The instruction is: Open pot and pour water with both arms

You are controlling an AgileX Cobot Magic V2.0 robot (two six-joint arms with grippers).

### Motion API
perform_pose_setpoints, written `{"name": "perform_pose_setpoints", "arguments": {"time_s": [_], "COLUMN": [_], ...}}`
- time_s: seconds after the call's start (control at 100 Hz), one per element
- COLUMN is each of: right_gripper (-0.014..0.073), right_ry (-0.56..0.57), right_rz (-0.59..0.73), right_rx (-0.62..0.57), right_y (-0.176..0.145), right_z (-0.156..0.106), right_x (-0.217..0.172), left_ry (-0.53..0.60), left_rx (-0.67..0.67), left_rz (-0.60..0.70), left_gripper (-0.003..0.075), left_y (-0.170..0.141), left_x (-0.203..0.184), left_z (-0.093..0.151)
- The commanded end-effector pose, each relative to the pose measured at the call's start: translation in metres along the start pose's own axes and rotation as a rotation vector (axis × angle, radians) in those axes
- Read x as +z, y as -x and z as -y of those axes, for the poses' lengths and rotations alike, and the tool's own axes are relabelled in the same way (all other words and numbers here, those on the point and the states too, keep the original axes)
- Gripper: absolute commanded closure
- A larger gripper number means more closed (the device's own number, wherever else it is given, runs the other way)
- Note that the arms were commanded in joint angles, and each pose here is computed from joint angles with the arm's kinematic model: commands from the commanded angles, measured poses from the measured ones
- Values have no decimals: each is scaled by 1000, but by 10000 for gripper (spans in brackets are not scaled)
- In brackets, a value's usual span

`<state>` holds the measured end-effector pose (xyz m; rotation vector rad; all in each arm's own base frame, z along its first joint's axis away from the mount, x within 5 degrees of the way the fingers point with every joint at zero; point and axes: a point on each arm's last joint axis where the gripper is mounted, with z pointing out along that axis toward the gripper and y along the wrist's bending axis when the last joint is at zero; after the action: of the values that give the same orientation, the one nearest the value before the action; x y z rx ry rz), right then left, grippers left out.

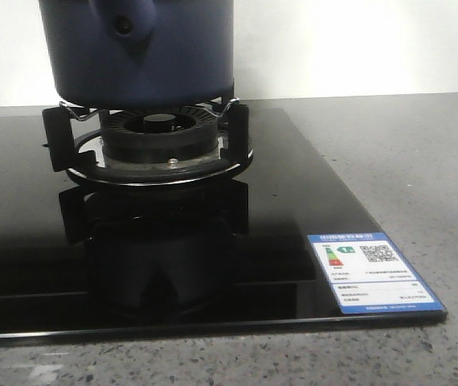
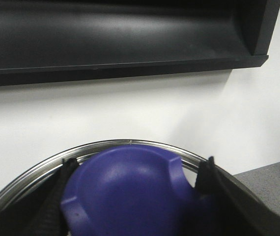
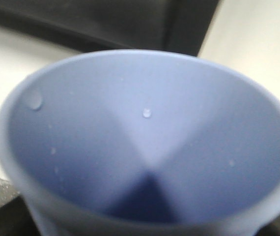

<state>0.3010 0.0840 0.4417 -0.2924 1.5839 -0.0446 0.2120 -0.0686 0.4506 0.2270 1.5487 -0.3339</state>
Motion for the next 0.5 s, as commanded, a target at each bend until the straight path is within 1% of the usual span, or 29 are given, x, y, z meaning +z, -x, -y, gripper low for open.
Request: {"name": "perform_pose_setpoints", "arguments": {"time_s": [0.0, 0.1, 0.25, 0.29, 0.32, 0.41, 0.49], "right_gripper": [331, 331, 331, 331, 331, 331, 331], "right_ry": [23, 36, 115, 119, 127, 101, 86], "right_rz": [118, 113, 130, 130, 118, 49, -5], "right_rx": [62, 101, 160, 168, 182, 219, 211], "right_y": [9, -21, -73, -84, -97, -129, -153], "right_z": [20, 36, 51, 56, 58, 67, 73], "right_x": [-24, -34, -48, -51, -52, -54, -54], "left_ry": [33, 33, 33, 33, 33, 33, 33], "left_rx": [-7, -7, -7, -7, -7, -7, -7], "left_rz": [150, 150, 150, 150, 150, 148, 148], "left_gripper": [364, 364, 364, 365, 364, 364, 364], "left_y": [25, 25, 25, 25, 25, 25, 25], "left_x": [-12, -12, -12, -12, -12, -12, -12], "left_z": [-2, -2, -2, -2, -2, -2, -2]}}
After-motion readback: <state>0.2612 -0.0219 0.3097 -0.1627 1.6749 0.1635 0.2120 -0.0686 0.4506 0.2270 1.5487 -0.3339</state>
